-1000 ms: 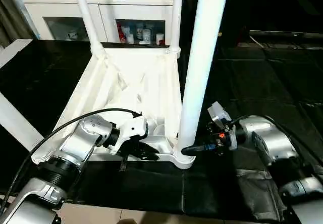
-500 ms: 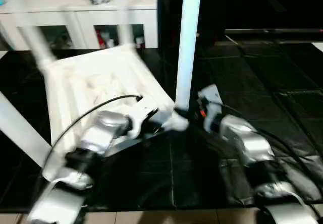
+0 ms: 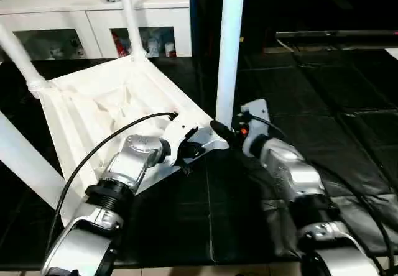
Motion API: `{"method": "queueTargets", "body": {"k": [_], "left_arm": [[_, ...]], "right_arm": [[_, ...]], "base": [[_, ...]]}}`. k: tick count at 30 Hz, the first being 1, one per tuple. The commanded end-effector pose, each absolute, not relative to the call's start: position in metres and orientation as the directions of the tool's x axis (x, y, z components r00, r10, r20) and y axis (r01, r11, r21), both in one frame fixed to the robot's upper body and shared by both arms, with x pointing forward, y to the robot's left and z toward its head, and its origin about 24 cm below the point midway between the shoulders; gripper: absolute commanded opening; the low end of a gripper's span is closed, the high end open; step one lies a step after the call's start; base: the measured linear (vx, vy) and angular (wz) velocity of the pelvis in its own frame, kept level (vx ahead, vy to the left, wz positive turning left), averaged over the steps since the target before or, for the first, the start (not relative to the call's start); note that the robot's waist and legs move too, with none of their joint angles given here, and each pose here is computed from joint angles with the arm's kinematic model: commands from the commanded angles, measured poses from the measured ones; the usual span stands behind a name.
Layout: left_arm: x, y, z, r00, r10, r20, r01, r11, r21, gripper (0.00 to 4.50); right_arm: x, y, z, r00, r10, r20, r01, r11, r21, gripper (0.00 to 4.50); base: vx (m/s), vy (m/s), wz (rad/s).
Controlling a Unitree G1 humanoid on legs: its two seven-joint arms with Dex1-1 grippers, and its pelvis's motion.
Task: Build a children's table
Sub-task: Rotate leg to tighten
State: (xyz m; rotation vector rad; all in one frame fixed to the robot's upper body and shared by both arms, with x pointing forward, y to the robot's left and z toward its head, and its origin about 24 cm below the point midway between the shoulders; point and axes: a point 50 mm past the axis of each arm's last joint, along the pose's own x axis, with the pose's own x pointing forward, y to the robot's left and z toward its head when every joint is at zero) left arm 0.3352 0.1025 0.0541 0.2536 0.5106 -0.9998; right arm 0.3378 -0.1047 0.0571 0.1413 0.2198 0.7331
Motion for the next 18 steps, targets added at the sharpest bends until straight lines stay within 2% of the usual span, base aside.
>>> {"method": "queueTargets", "body": {"k": [1,3,7,11,14,16,18], "left_arm": [[0.332,0.090,0.069,0.364,-0.814,-0.453,0.914,0.407,0.004,0.00],[0.330,0.093,0.069,0.341,-0.822,-0.456,0.924,0.383,0.002,0.00],[0.320,0.101,0.068,0.218,-0.858,-0.464,0.972,0.236,0.021,0.00],[0.311,0.109,0.064,0.130,-0.855,-0.502,0.990,0.142,0.015,0.00],[0.308,0.113,0.063,0.086,-0.854,-0.513,0.995,0.097,0.007,0.00],[0.297,0.121,0.062,-0.028,-0.840,-0.541,1.000,-0.019,-0.023,0.00],[0.295,0.123,0.062,-0.054,-0.833,-0.550,0.999,-0.045,-0.028,0.00]], "right_arm": [[0.326,-0.090,0.055,0.564,0.814,-0.136,-0.783,0.580,0.226,3.61],[0.325,-0.098,0.057,0.540,0.831,-0.133,-0.803,0.556,0.213,3.78],[0.320,-0.123,0.061,0.420,0.892,-0.166,-0.879,0.445,0.169,4.13],[0.317,-0.138,0.066,0.339,0.921,-0.194,-0.919,0.368,0.140,4.48],[0.315,-0.144,0.069,0.287,0.936,-0.206,-0.940,0.316,0.127,4.48],[0.303,-0.149,0.076,0.057,0.974,-0.220,-0.980,0.097,0.174,4.48],[0.301,-0.149,0.076,0.014,0.974,-0.227,-0.981,0.057,0.184,4.48]], "base": [[0.000,0.000,0.00],[0.000,0.000,0.00],[0.000,0.000,0.00],[0.000,0.000,0.00],[0.000,0.000,0.00],[0.000,0.000,0.00],[0.000,0.000,0.00]]}}
